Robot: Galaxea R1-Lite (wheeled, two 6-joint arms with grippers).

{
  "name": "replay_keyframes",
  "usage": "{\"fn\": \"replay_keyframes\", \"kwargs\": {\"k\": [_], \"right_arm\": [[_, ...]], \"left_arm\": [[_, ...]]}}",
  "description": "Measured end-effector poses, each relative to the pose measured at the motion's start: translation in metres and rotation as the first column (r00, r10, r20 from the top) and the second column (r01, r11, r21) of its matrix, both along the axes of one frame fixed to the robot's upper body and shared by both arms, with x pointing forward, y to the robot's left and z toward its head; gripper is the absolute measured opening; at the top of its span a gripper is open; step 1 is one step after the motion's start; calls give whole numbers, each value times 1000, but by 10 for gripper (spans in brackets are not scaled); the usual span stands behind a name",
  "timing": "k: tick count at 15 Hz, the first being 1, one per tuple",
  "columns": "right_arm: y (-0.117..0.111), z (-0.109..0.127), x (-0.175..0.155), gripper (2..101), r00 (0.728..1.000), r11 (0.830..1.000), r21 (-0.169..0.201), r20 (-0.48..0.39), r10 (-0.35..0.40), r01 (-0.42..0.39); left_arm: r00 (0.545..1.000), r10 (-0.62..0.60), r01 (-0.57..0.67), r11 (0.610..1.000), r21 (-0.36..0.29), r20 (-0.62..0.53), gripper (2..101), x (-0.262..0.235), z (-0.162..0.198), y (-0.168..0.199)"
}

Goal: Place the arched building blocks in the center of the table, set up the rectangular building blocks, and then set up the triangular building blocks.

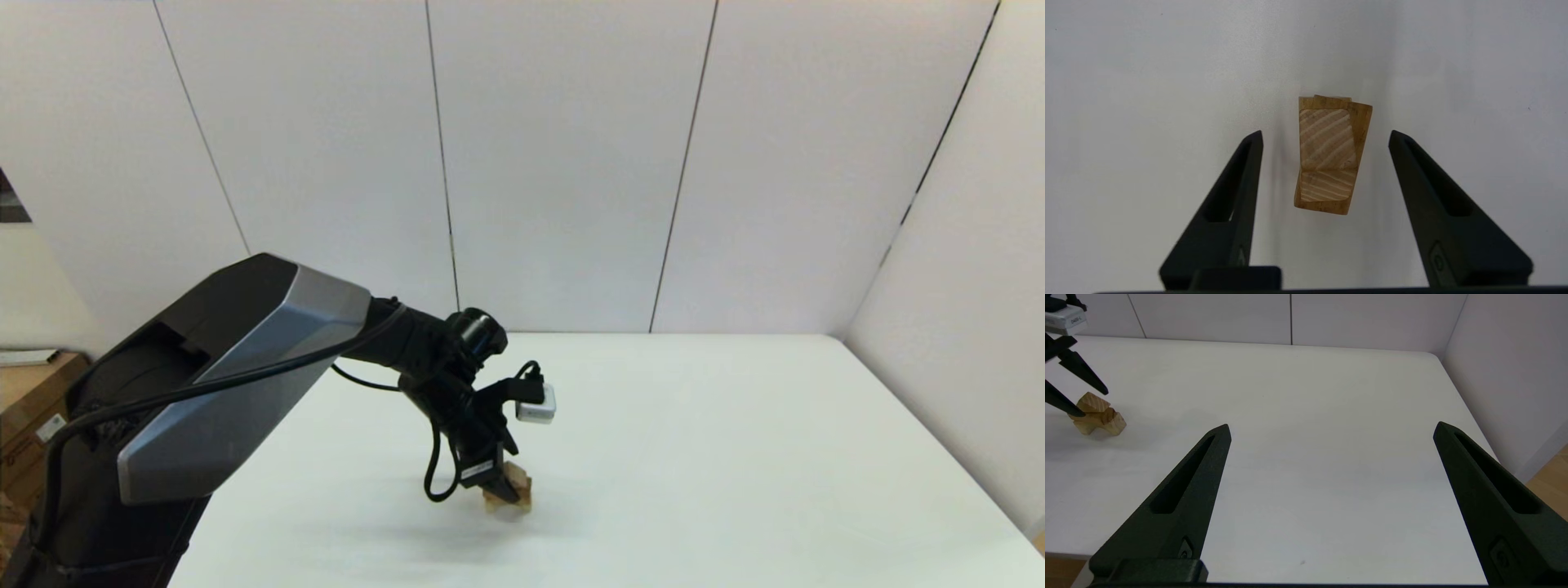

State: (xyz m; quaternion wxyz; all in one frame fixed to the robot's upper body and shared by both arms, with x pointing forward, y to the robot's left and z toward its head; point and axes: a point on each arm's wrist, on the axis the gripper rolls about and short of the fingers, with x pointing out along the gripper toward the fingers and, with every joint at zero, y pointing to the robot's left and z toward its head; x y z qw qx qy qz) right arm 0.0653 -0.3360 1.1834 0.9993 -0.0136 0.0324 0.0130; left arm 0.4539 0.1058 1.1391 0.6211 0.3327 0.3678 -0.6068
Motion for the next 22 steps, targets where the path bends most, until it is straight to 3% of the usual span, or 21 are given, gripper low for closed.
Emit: {"fn": "replay_keyframes", "kwargs": {"k": [6,12,18,22], "right_arm": [[0,0,0,980,1000,1000,0,0,0,0],[0,0,0,980,1000,1000,0,0,0,0],[0,0,0,980,1000,1000,-1,0,0,0],[0,0,0,980,1000,1000,0,0,0,0]], "left_arm": [[997,16,-12,998,-63,70,822,4,36,3],[968,158,-116,970,-213,194,898,-21,152,40],[884,422,-349,882,-318,201,939,-125,270,104],[801,563,-423,773,-473,204,955,-231,311,160]]}}
